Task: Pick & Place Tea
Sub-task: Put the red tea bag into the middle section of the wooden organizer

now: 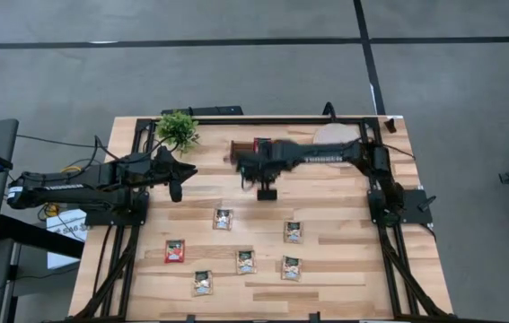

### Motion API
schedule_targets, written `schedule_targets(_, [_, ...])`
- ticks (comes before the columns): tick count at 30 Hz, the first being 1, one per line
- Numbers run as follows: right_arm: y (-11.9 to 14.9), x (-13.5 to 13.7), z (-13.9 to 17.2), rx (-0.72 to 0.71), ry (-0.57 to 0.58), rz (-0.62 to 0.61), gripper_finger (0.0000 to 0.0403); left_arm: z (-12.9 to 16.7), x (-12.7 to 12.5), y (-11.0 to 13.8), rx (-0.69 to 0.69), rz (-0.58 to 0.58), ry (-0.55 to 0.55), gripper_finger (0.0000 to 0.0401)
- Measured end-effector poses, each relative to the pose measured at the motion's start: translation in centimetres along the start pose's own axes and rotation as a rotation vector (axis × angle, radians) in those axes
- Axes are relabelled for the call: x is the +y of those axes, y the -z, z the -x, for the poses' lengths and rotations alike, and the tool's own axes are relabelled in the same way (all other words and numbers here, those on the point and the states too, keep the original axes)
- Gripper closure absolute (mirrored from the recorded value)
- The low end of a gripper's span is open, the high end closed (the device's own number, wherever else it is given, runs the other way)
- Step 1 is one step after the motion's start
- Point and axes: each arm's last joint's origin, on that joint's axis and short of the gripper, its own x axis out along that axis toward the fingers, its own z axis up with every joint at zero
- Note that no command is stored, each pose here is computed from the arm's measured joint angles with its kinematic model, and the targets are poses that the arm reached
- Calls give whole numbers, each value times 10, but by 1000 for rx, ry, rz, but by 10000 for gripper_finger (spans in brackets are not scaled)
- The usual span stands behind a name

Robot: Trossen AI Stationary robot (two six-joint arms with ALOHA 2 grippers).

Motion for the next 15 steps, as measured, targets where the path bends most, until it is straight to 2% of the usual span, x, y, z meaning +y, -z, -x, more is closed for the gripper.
schedule_targets(8, [10, -70, 2, -17, 77, -82, 403, 0, 0, 0, 0, 0, 0, 327])
schedule_targets(15, [17, -96, -1, -32, 87, -79, 403, 0, 0, 0, 0, -4, -1, 327])
